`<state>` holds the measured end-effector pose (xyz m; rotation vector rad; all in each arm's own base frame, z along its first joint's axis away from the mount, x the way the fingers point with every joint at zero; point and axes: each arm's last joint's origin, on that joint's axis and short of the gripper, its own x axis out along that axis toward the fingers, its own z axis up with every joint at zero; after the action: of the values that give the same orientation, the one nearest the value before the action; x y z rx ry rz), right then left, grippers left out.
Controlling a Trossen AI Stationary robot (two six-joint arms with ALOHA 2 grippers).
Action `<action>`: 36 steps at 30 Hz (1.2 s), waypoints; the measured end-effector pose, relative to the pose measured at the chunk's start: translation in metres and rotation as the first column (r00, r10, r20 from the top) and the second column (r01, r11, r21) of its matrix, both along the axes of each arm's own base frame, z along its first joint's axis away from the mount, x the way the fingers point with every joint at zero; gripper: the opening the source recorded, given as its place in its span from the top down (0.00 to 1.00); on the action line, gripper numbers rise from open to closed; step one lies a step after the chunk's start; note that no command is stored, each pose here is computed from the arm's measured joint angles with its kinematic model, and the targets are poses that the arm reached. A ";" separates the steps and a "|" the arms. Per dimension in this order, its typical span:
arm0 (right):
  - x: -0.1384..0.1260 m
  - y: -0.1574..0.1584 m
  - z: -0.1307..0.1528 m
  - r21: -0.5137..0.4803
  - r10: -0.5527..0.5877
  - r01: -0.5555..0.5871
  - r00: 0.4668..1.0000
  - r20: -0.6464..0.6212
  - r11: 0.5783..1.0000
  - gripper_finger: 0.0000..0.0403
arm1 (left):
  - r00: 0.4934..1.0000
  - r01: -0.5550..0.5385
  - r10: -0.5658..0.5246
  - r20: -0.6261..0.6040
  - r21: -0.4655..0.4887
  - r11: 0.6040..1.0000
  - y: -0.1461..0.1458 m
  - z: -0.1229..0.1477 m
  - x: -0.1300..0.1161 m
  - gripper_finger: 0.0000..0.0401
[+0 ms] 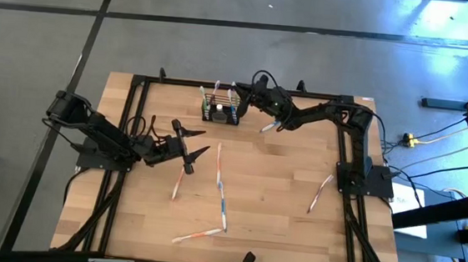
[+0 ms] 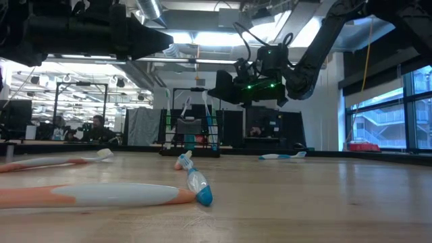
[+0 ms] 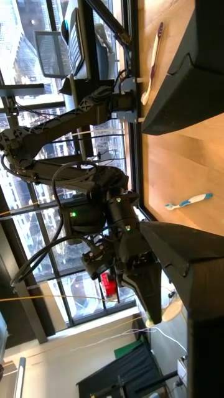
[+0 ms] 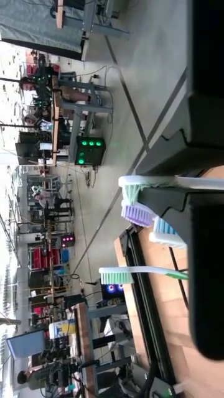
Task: Pick & Place toothbrushing station
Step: Put the green toothbrush into the black wire organizer, then put the top left orange toothbrush into the black wire organizer
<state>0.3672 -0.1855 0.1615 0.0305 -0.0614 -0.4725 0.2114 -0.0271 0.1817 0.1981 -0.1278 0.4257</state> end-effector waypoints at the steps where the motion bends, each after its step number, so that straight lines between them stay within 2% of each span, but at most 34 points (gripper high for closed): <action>1: 0.000 0.000 0.000 0.000 0.000 0.000 1.000 0.000 1.000 0.93 | 1.000 0.000 0.000 0.000 0.000 1.000 0.000 0.000 0.000 0.41; 6: 0.000 0.000 0.000 0.000 -0.001 0.001 1.000 -0.001 1.000 0.89 | 1.000 -0.003 0.003 -0.006 0.014 1.000 0.000 0.000 0.000 0.41; 17: 0.001 0.003 0.000 -0.001 0.029 -0.029 1.000 -0.001 1.000 0.65 | 1.000 -0.003 0.003 -0.007 0.016 1.000 0.000 0.000 0.000 0.41; 23: 0.001 0.003 0.002 0.015 0.030 -0.030 1.000 0.009 0.999 0.56 | 1.000 -0.004 0.005 -0.030 0.019 1.000 0.000 -0.002 0.000 0.41; 32: -0.005 0.006 0.033 0.001 0.031 -0.031 0.998 0.055 1.000 0.52 | 0.999 -0.019 0.017 -0.040 -0.053 0.998 0.000 -0.006 0.001 0.41; 36: -0.012 0.009 0.054 0.014 0.030 -0.030 0.999 0.021 0.999 0.52 | 0.999 -0.018 0.015 -0.038 -0.071 0.997 0.001 -0.007 0.001 0.41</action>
<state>0.3555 -0.1761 0.2153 0.0505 -0.0782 -0.4423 0.2121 -0.0266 0.1750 0.1372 -0.0744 0.4423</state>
